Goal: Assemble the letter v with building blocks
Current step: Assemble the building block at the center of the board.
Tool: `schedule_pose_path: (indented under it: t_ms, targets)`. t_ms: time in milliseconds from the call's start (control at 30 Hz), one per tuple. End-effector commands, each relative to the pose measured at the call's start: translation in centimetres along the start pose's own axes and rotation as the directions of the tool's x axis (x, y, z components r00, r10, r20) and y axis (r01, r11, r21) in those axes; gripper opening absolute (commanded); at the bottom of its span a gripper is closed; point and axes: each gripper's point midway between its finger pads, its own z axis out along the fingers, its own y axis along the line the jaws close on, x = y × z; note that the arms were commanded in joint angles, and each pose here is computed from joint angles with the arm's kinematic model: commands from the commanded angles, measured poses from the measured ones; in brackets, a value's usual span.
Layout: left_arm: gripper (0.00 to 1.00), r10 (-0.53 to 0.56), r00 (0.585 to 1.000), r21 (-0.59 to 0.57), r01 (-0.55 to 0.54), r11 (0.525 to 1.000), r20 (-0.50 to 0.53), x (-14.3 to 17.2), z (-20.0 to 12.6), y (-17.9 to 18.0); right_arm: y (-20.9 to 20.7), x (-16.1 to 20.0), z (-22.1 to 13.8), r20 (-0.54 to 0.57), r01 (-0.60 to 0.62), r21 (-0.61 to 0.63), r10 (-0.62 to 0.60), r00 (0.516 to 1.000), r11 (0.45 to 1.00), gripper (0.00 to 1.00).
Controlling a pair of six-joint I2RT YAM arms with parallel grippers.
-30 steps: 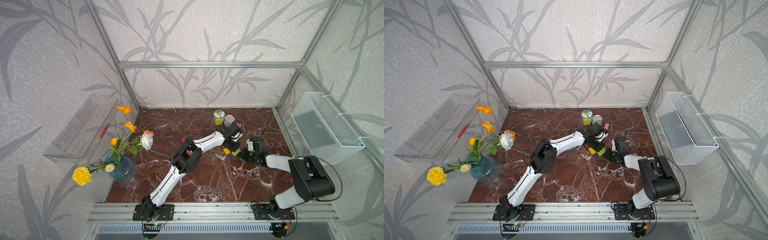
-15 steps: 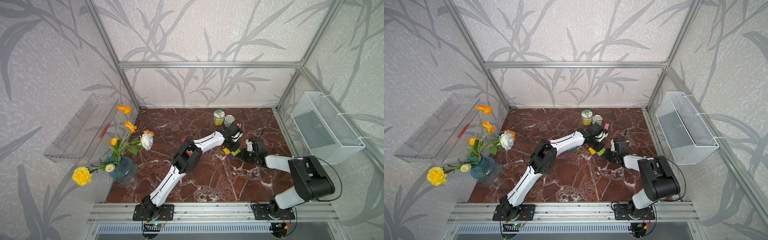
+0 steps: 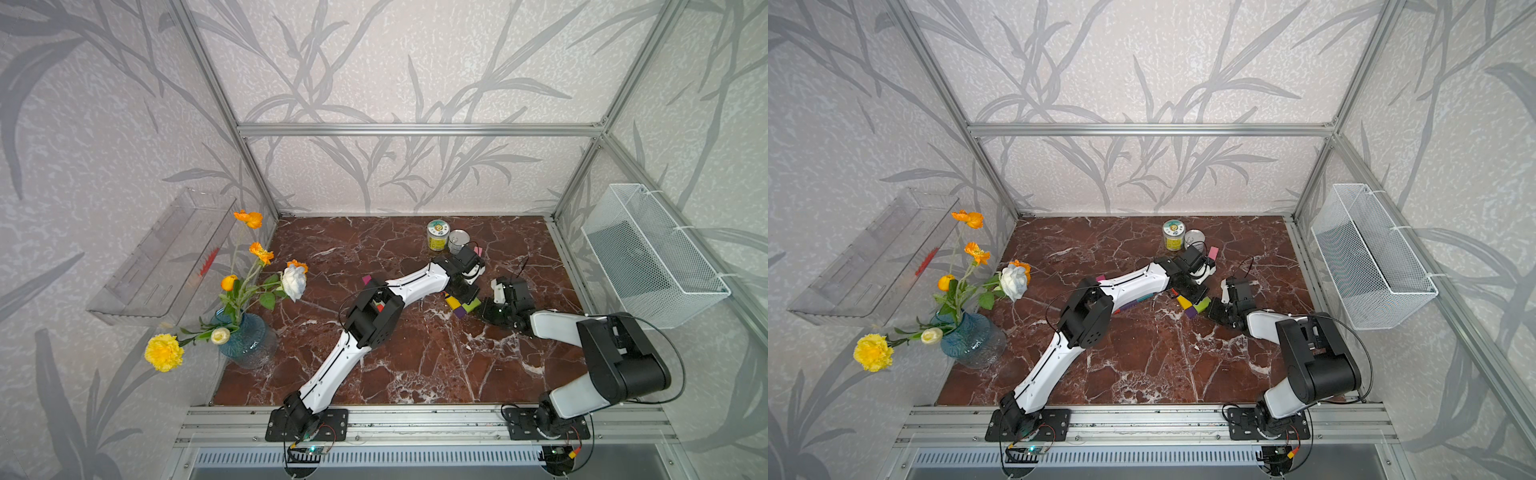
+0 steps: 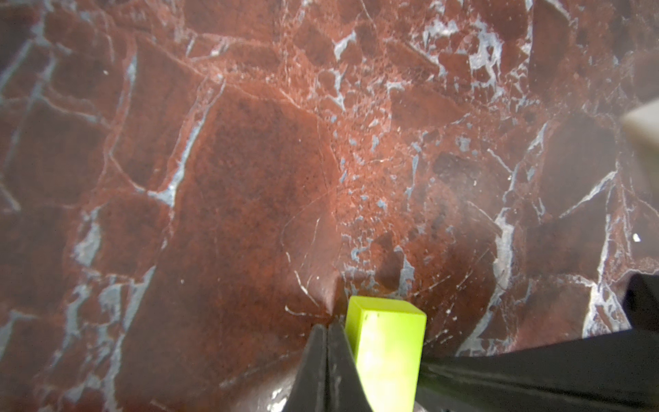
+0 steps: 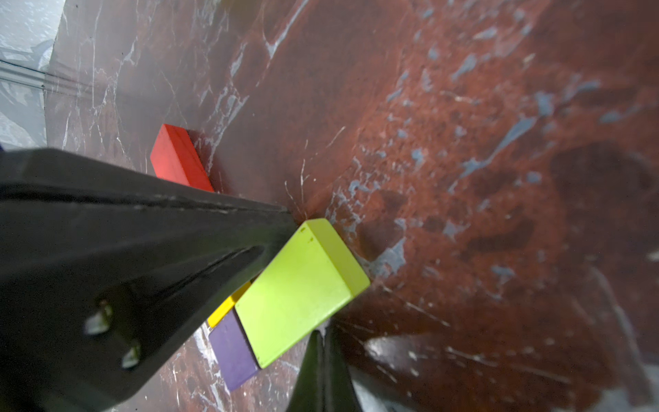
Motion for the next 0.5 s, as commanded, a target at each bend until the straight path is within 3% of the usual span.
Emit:
schedule_pose_path:
  t_ms: [0,267,467]
  targets:
    - [0.06,-0.014,0.993,-0.005,0.014,1.0,-0.121,3.8,0.9,-0.3,-1.8,2.4,0.1,-0.065,-0.026,0.067,0.03,0.997,0.997,0.0]
    - [0.09,-0.017,0.992,-0.061,0.009,0.998,-0.121,3.7,0.9,0.7,-1.9,2.4,0.1,-0.066,-0.025,0.074,0.03,0.997,0.997,0.0]
    - [0.13,-0.015,0.996,-0.157,0.002,0.988,-0.085,1.7,-0.3,3.2,-2.0,2.5,-0.3,-0.065,-0.024,0.084,0.029,0.997,0.996,0.0]
